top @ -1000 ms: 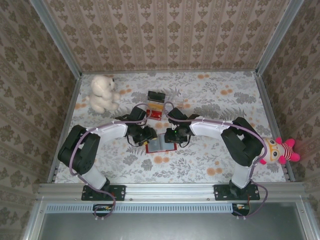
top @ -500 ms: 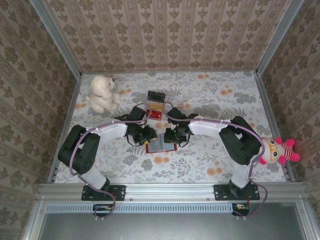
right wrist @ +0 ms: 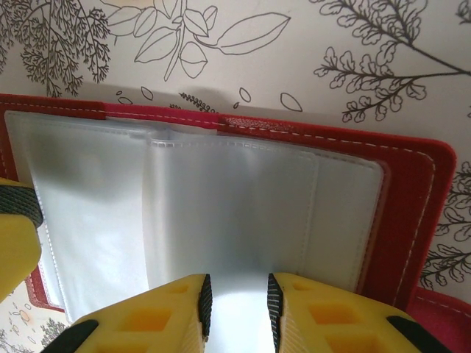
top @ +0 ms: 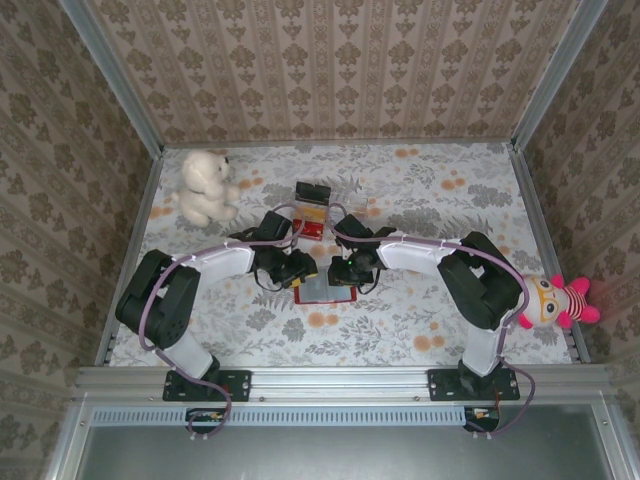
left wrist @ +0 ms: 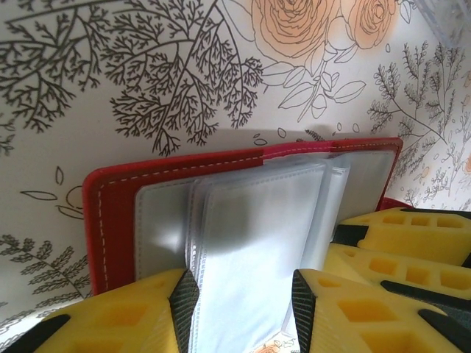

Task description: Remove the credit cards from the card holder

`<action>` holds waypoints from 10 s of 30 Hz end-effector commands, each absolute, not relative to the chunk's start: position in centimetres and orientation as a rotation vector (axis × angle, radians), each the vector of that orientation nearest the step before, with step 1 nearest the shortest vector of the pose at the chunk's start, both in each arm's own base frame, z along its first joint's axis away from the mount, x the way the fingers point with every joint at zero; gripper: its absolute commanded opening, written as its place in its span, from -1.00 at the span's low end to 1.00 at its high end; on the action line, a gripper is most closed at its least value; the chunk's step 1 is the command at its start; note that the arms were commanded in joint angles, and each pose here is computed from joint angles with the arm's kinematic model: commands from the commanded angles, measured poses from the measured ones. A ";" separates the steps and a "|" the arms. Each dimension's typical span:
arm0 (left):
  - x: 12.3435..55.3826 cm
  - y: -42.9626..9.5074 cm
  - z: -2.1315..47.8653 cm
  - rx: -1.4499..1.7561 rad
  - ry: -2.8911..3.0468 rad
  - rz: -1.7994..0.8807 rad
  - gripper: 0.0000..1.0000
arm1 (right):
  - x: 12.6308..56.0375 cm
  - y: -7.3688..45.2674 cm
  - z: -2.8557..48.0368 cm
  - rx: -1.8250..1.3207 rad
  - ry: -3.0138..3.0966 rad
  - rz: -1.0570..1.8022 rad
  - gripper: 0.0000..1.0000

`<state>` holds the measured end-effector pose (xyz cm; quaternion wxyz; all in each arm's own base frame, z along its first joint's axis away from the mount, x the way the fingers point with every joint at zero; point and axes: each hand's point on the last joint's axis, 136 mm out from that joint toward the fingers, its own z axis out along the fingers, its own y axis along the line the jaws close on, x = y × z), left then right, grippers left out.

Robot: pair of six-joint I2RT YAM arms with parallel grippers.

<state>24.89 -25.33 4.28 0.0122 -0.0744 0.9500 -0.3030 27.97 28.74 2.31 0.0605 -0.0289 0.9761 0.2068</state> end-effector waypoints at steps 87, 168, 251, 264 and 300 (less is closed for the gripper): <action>24.3 -24.9 4.0 -0.152 3.016 -0.952 0.12 | 27.7 28.3 2.1 -0.041 2.980 0.767 -0.37; 23.4 -36.4 6.3 0.240 2.933 -1.296 -0.12 | 29.6 19.6 7.9 0.385 2.666 0.729 -0.45; 24.5 -26.7 3.0 -0.033 3.087 -0.823 -0.29 | 27.5 27.6 1.7 0.002 2.998 0.681 -0.32; 24.6 -27.0 4.1 0.017 3.061 -0.835 -0.36 | 27.5 27.5 1.8 0.001 2.996 0.681 -0.35; 24.9 -26.6 5.0 0.048 3.035 -0.843 -0.35 | 27.5 27.8 1.8 -0.004 2.999 0.697 -0.41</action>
